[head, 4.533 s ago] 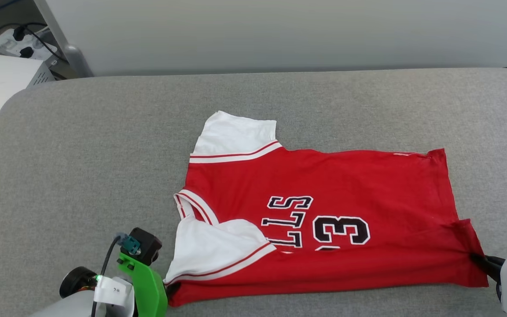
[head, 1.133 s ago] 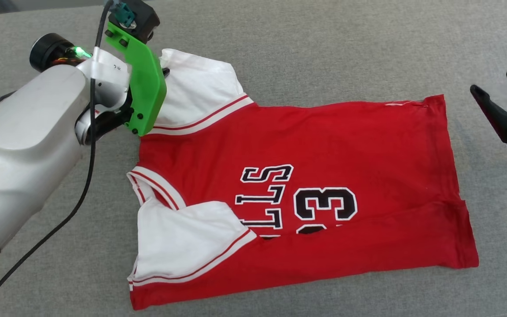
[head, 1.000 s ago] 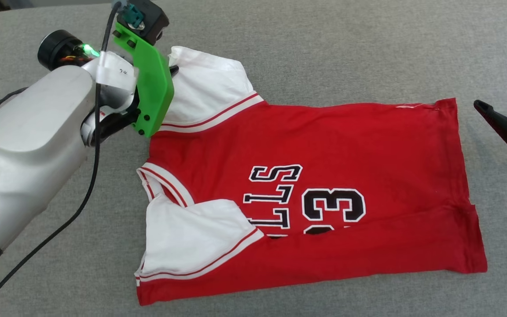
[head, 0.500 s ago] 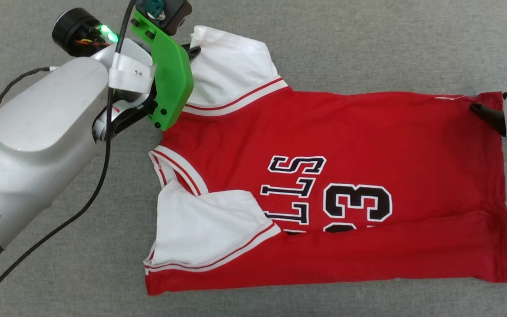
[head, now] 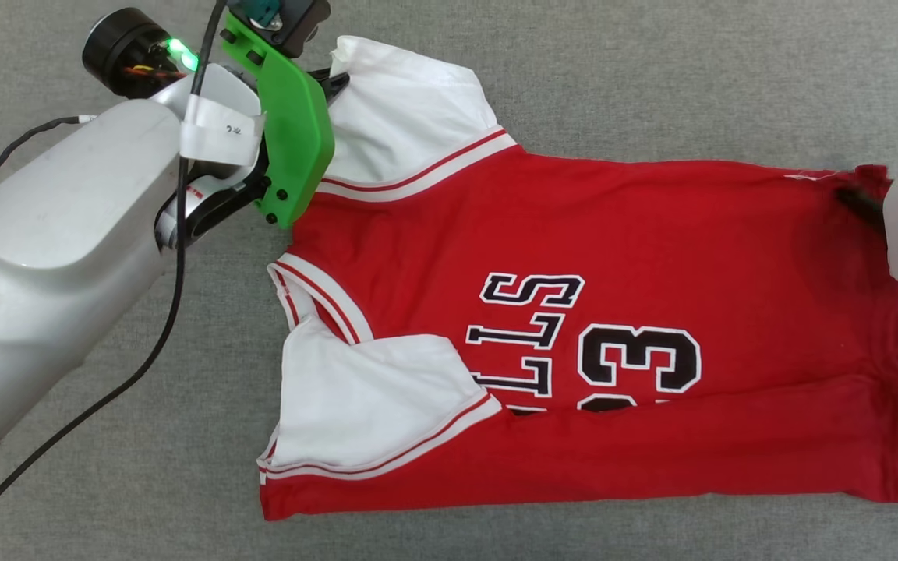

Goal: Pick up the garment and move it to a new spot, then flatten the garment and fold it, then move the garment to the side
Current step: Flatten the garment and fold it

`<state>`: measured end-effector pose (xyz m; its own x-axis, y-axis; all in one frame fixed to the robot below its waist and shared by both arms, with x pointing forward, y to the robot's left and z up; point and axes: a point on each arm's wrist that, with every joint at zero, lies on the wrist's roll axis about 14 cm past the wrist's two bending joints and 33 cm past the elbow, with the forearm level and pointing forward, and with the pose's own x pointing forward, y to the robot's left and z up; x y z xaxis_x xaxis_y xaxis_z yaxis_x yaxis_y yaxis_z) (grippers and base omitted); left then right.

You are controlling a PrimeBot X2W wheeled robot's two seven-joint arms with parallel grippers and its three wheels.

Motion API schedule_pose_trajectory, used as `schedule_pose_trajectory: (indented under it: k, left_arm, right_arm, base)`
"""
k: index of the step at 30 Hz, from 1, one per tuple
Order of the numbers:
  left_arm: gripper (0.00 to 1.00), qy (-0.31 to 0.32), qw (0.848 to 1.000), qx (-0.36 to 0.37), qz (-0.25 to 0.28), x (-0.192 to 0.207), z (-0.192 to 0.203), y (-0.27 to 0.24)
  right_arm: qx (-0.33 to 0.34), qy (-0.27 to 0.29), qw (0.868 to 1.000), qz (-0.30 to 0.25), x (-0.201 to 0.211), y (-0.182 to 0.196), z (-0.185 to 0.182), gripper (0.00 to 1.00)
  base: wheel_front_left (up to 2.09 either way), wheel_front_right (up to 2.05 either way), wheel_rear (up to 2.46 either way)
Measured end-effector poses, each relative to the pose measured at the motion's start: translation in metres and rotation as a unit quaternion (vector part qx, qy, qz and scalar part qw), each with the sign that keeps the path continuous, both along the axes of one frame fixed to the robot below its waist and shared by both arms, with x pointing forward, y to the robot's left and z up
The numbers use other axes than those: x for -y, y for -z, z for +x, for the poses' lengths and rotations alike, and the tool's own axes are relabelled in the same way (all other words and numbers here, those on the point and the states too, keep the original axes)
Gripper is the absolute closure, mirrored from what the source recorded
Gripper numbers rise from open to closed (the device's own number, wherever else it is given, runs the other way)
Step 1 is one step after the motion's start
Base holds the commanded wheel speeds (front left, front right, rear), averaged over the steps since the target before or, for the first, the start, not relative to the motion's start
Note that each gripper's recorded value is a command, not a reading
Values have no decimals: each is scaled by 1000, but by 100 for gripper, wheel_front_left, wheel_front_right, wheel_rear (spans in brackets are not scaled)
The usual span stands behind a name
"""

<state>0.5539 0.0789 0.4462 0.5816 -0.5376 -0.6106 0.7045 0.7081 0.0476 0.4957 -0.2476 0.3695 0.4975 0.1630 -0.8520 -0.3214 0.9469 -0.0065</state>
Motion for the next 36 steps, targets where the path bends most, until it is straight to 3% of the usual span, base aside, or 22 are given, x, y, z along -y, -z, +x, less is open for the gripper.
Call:
schedule_pose_trajectory:
  k: [17,36]
  left_arm:
    - [100,-13,1000,21,-16,-14,-60,-20]
    - [100,-43,997,-61,-32,-29,-186,27]
  right_arm:
    - [157,-4,987,41,-3,-52,-18,100]
    - [197,12,977,82,0,-54,-99,100]
  base:
    - [0,0,0]
    - [0,0,0]
